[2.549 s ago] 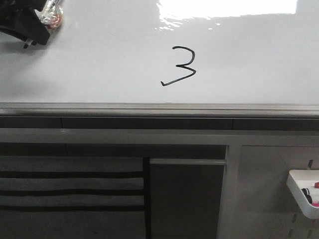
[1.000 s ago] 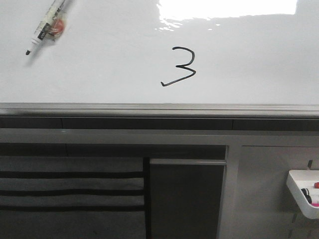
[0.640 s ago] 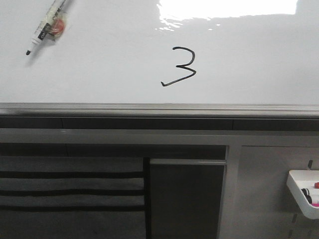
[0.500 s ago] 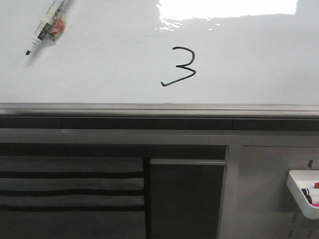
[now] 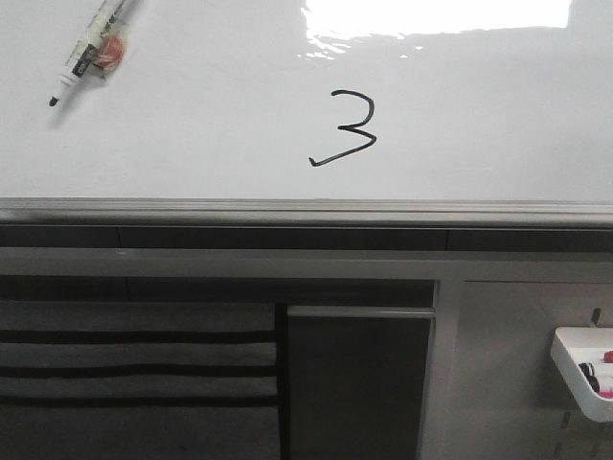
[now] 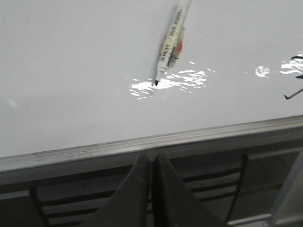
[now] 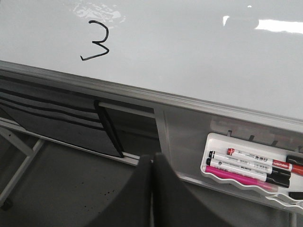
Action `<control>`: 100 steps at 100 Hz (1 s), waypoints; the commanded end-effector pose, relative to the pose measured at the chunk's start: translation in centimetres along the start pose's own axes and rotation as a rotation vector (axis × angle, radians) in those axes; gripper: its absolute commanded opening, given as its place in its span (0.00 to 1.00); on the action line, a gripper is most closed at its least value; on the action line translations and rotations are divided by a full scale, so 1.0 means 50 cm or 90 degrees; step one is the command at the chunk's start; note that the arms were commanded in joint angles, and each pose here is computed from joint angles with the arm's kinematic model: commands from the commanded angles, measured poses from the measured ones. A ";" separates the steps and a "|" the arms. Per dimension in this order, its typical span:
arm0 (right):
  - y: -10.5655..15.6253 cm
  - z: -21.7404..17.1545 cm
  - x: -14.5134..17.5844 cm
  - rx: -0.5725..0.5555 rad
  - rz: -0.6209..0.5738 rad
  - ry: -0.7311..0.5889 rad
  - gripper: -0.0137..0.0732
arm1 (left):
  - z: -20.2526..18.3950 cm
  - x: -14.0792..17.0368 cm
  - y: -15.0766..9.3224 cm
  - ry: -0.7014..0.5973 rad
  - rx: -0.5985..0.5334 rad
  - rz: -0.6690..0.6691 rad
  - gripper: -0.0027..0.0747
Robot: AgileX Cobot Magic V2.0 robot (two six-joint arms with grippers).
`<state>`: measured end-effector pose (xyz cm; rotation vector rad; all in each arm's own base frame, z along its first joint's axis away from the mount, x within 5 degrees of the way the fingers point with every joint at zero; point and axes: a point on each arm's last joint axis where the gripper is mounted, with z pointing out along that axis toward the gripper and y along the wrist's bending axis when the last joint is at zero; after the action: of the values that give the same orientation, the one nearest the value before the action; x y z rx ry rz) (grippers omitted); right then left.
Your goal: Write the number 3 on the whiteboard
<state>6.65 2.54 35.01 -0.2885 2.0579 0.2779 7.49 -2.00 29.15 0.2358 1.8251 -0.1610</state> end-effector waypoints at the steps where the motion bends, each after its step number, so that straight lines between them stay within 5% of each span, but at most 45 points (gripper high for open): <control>1: -0.001 -0.009 -0.025 0.007 -0.006 -0.058 0.07 | -0.017 0.000 0.008 -0.103 -0.043 -0.008 0.01; 42: -0.001 -0.009 -0.025 0.007 -0.006 -0.058 0.07 | -0.017 0.123 0.019 -0.208 -0.110 -0.017 0.01; 58: -0.001 -0.009 -0.025 0.007 -0.006 -0.058 0.07 | -0.015 0.150 0.020 -0.318 -0.120 -0.007 0.01; 100: -0.001 -0.008 -0.025 0.007 -0.006 -0.057 0.07 | -0.014 0.152 0.024 -0.295 -0.145 -0.009 0.01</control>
<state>6.63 2.50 35.04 -0.2891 2.0539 0.2723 5.59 -0.22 21.14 0.0444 1.4835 -0.0156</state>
